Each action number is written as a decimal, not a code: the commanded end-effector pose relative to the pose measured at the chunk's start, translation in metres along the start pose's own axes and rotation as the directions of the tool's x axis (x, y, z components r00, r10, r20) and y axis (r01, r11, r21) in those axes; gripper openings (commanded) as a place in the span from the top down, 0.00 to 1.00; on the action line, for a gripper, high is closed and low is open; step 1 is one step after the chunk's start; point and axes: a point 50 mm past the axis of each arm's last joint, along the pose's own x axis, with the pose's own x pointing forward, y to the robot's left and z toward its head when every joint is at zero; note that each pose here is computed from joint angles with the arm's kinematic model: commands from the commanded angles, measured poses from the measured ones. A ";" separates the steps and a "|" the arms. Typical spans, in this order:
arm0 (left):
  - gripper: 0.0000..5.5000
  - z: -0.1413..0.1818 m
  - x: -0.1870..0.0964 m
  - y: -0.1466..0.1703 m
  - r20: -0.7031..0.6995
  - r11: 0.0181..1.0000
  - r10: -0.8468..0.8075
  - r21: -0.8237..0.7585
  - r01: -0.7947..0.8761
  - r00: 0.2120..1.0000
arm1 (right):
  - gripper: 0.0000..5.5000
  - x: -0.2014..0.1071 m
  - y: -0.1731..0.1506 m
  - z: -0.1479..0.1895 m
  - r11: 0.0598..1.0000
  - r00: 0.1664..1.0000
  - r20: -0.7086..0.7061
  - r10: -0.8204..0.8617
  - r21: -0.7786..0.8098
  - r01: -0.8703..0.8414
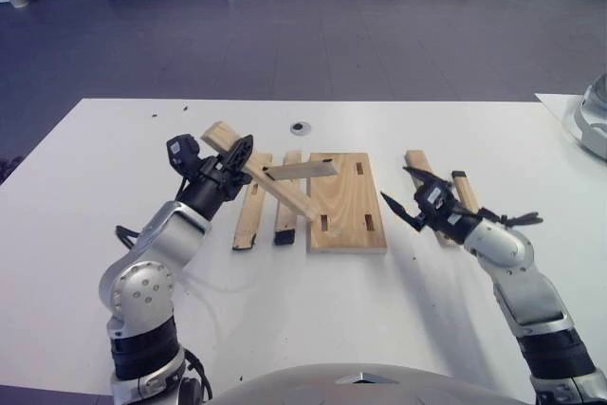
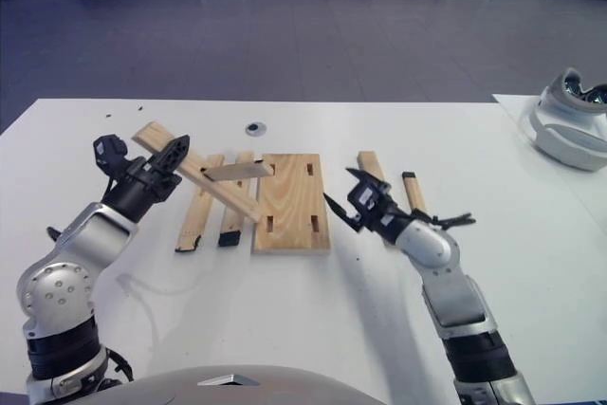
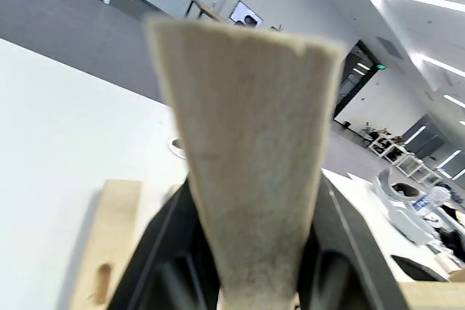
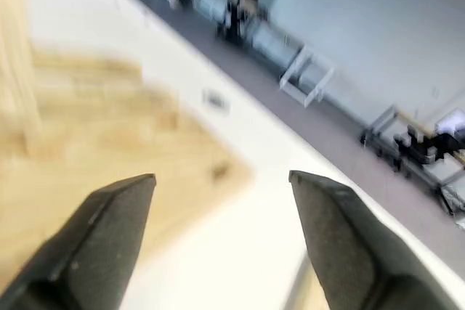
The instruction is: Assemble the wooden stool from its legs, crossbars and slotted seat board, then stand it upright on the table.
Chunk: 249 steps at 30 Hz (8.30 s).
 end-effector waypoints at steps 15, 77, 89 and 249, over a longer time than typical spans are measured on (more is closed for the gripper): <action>0.82 -0.011 0.005 0.006 -0.054 0.991 0.132 0.007 -0.131 0.990 | 0.37 0.008 0.040 -0.006 0.970 0.977 0.003 0.212 -0.120 -0.210; 0.24 -0.080 0.048 0.054 -0.550 0.842 0.019 0.458 0.283 0.835 | 0.37 0.024 -0.044 0.005 0.975 0.977 0.006 -0.213 -0.064 0.213; 0.48 -0.087 0.048 0.056 -0.621 0.692 0.097 0.604 0.395 0.778 | 0.37 0.031 -0.038 0.009 0.979 0.981 0.021 -0.195 -0.063 0.196; 0.27 0.102 -0.021 0.021 -0.304 0.526 -0.523 0.620 0.582 0.796 | 0.44 0.013 -0.003 0.109 0.771 0.828 0.404 0.389 0.349 -0.532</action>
